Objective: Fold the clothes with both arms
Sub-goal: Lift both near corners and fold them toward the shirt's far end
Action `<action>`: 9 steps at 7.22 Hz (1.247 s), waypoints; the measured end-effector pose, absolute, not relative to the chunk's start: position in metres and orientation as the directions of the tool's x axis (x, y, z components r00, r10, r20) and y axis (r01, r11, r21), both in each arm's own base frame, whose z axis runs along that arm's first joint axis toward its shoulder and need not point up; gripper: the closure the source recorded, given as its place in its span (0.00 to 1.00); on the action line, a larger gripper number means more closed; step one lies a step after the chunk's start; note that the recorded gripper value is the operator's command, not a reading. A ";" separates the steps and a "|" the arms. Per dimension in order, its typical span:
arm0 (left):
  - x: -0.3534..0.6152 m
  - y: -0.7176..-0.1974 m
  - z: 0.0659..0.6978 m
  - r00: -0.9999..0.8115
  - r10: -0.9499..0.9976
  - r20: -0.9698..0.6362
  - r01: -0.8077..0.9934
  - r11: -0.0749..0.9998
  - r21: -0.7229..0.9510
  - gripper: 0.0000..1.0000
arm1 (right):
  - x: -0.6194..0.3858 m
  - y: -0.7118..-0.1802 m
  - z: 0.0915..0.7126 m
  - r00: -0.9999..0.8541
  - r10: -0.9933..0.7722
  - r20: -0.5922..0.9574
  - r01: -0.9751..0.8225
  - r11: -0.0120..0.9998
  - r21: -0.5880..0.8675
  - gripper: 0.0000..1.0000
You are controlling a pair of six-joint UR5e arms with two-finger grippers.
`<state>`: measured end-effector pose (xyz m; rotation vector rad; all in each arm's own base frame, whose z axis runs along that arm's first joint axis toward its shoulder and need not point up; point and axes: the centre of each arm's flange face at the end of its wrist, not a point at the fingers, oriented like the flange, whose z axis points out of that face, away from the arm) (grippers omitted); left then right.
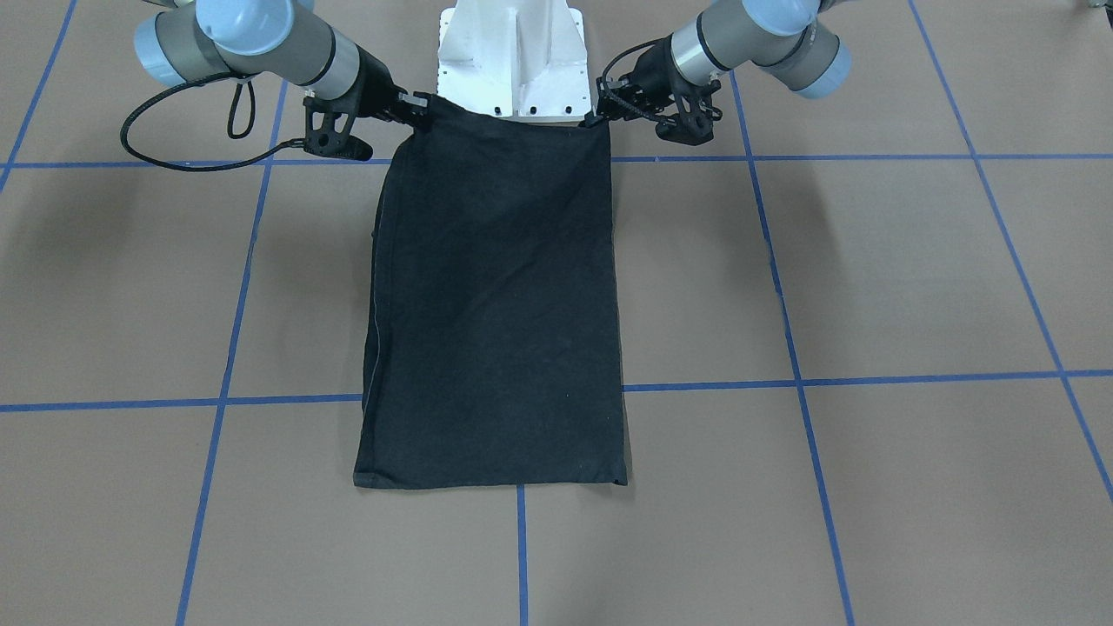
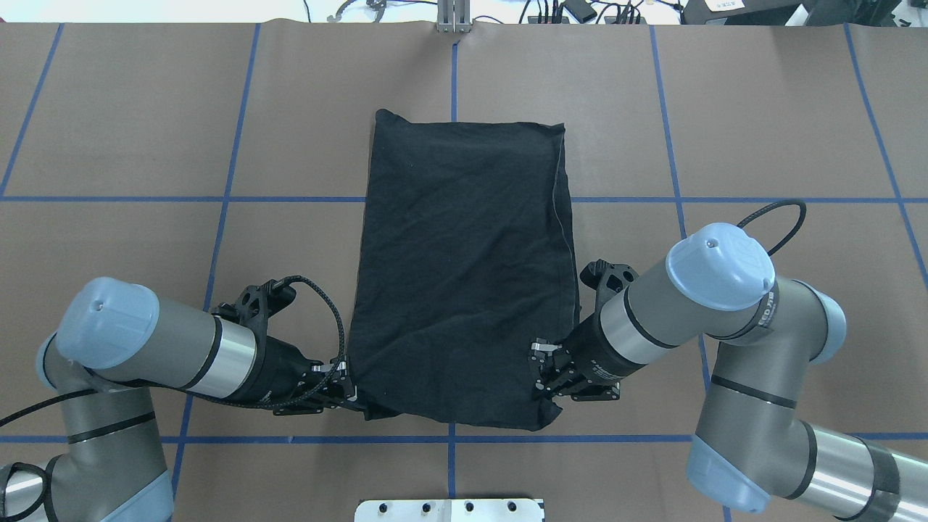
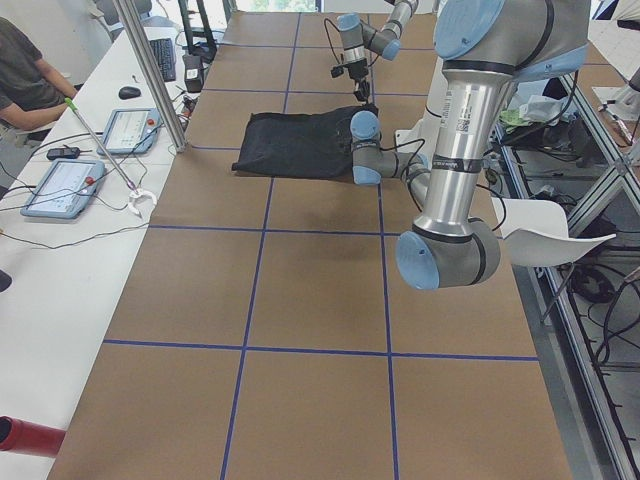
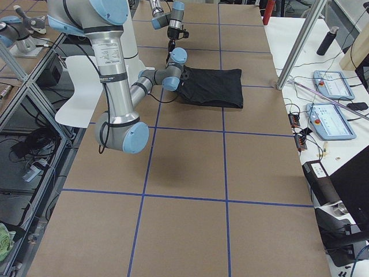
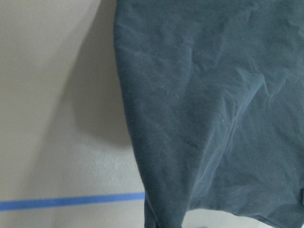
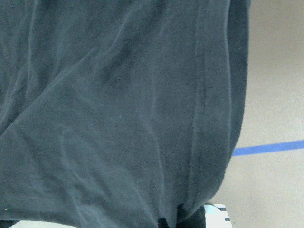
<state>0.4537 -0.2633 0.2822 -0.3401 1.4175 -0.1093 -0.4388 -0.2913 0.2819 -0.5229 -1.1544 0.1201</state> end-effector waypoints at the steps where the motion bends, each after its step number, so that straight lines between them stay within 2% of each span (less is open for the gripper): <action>1: 0.445 -0.253 0.280 0.153 -0.278 -0.948 -0.142 0.943 -0.300 1.00 | -0.426 -0.286 0.291 0.401 0.345 0.849 0.216 0.865 -0.453 1.00; 4: 0.411 -0.243 0.255 0.100 -0.274 -0.957 -0.166 0.943 -0.287 1.00 | -0.396 -0.308 0.309 0.349 0.348 0.870 0.231 0.868 -0.440 1.00; 7: 0.402 -0.298 0.222 0.018 -0.256 -0.967 -0.072 0.964 -0.256 1.00 | -0.374 -0.384 0.285 0.273 0.376 0.886 0.128 0.898 -0.421 1.00; 9: 0.400 -0.358 0.214 -0.002 -0.260 -0.966 0.032 0.965 -0.260 1.00 | -0.361 -0.427 0.270 0.235 0.391 0.890 0.061 0.908 -0.415 1.00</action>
